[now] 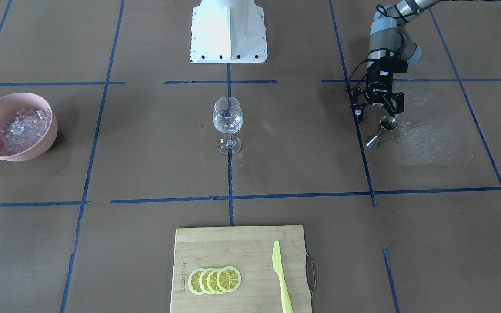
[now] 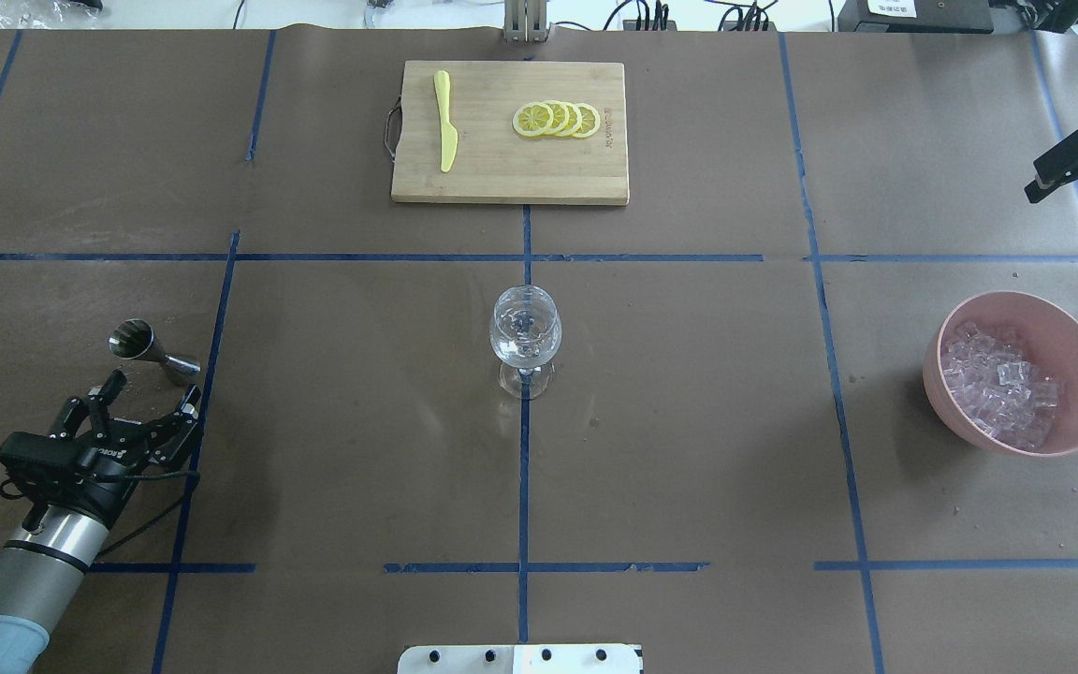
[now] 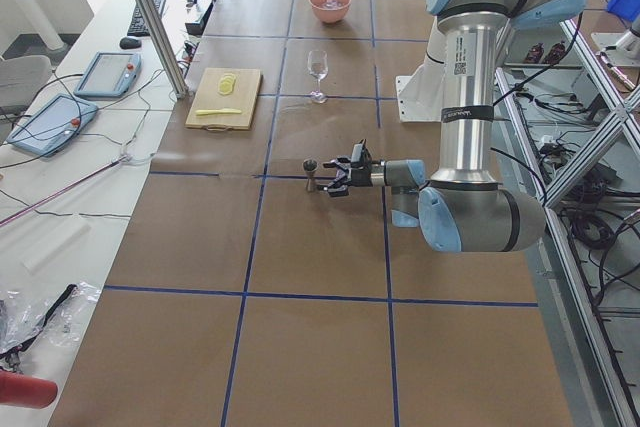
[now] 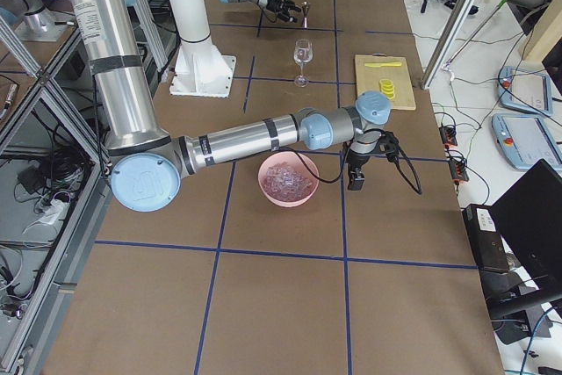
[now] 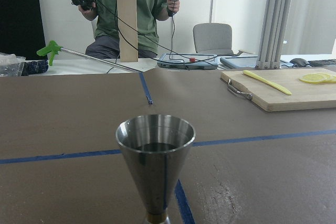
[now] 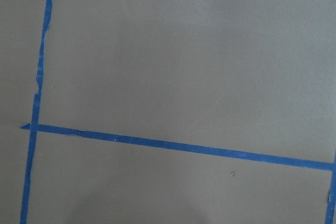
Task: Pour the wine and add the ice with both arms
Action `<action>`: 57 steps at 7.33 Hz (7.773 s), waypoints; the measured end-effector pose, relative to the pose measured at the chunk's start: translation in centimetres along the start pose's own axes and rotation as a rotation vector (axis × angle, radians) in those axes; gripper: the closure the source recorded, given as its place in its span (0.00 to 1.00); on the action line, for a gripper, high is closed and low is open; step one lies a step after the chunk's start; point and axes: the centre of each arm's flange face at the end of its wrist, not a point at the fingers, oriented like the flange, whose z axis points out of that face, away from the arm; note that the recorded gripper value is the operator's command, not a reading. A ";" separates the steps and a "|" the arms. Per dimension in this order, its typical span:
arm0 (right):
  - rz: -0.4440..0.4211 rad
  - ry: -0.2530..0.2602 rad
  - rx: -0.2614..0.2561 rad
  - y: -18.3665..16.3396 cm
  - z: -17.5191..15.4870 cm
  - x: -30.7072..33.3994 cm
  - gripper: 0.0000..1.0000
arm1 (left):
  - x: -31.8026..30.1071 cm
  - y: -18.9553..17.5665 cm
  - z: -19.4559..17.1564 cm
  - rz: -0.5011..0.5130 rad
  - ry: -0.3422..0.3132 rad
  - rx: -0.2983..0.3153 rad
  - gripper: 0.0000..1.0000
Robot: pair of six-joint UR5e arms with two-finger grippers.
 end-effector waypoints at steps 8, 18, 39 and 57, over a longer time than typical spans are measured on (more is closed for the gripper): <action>0.003 0.000 -0.002 0.0 0.1 0.1 0.00 | 0.0 -0.3 3.0 0.001 -0.049 0.042 0.08; 0.001 -0.001 0.002 0.0 -0.1 -0.1 0.00 | -0.4 -0.3 4.5 0.002 -0.063 0.043 0.87; 0.007 -0.002 0.003 0.3 -0.2 0.0 0.00 | 23.9 -22.3 4.0 0.362 0.124 0.045 1.00; 0.008 -0.002 0.002 1.7 -0.3 0.3 0.00 | 32.1 -26.7 5.9 1.078 0.332 -0.274 1.00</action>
